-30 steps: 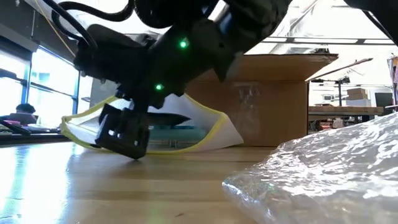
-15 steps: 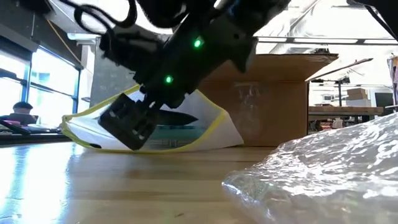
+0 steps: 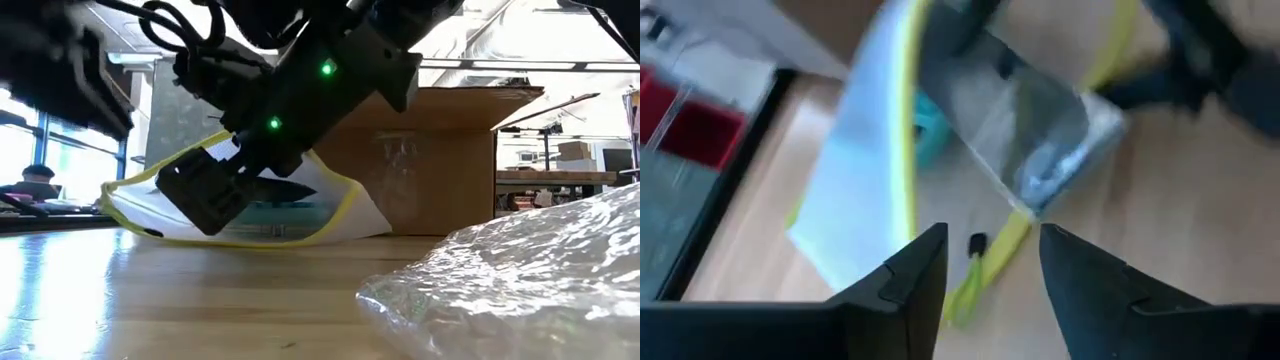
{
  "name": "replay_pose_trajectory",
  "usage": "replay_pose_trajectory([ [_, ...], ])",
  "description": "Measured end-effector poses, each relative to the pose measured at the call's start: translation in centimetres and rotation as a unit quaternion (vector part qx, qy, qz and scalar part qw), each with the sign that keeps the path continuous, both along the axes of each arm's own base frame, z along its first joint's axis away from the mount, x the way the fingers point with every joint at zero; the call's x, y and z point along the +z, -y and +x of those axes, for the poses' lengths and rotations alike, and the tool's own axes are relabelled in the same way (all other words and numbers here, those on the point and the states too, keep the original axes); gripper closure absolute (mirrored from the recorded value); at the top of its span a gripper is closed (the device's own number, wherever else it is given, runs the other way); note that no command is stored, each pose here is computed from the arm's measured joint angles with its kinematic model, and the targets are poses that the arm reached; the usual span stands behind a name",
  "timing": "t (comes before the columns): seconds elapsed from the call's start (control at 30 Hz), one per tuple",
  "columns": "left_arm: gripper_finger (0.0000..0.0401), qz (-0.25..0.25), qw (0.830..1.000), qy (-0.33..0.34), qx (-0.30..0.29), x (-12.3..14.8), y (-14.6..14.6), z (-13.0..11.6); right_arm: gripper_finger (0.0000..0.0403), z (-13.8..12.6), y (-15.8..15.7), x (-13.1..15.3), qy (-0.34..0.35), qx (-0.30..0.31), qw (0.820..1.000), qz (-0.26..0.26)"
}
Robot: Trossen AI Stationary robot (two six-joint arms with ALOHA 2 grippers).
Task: Unpack boxes
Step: Put the black pen pack into the transparent zipper bag
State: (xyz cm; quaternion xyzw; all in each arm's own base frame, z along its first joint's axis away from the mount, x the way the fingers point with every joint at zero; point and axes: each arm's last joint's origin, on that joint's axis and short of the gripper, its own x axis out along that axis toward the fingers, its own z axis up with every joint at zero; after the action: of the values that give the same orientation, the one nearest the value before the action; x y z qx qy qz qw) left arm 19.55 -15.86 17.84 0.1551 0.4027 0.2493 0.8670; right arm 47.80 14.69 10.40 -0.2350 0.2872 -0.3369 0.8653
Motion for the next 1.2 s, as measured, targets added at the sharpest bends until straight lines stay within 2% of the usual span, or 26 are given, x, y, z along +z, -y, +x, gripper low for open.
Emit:
replay_pose_trajectory([
  [0.13, 0.0247, 0.014, 1.0, -0.01, -0.005, -2.1, -1.8, 0.2, 0.0112, 0.0, 0.1, -0.1, 0.0, -0.001, 1.0, 0.009],
  [0.23, 0.0247, 0.031, 0.999, -0.034, 0.024, -3.4, -3.5, 0.2, 0.0112, -0.1, 0.2, -0.3, -0.004, -0.002, 1.0, 0.013],
  [0.43, 0.0249, 0.045, 0.994, -0.007, 0.097, -4.7, -5.6, 0.7, 0.0112, -0.1, 0.5, -0.5, -0.007, 0.0, 1.0, 0.026],
  [0.53, 0.0271, 0.03, 0.992, -0.008, 0.123, -5.2, -6.1, 0.8, 0.0112, -0.1, 0.6, -0.5, -0.01, 0.003, 0.999, 0.032],
  [0.7, 0.0338, -0.007, 0.994, -0.001, 0.112, -4.3, -4.6, 1.4, 0.0112, -0.2, 0.4, -0.6, -0.013, 0.012, 0.999, 0.043],
  [0.8, 0.0373, -0.047, 0.996, -0.006, 0.072, -3.0, -2.2, 1.7, 0.0112, -0.2, 0.4, -0.6, -0.017, 0.012, 0.999, 0.043],
  [0.9, 0.0395, -0.053, 0.998, 0.009, 0.019, -1.6, 0.4, 1.3, 0.0112, -0.2, 0.4, -0.7, -0.021, 0.012, 0.999, 0.042],
  [0.97, 0.0399, -0.03, 0.999, 0.028, -0.004, -1.0, 1.5, 0.6, 0.0112, -0.3, 0.4, -0.7, -0.026, 0.013, 0.999, 0.041],
  [1.03, 0.0396, 0.017, 0.999, 0.037, -0.023, -0.7, 1.8, 0.0, 0.0112, -0.3, 0.4, -0.8, -0.028, 0.015, 0.999, 0.044],
  [1.2, 0.0352, 0.097, 0.995, -0.011, -0.019, -0.7, 0.2, -0.6, 0.0112, -0.3, 0.3, -0.8, -0.023, 0.019, 0.998, 0.063],
])
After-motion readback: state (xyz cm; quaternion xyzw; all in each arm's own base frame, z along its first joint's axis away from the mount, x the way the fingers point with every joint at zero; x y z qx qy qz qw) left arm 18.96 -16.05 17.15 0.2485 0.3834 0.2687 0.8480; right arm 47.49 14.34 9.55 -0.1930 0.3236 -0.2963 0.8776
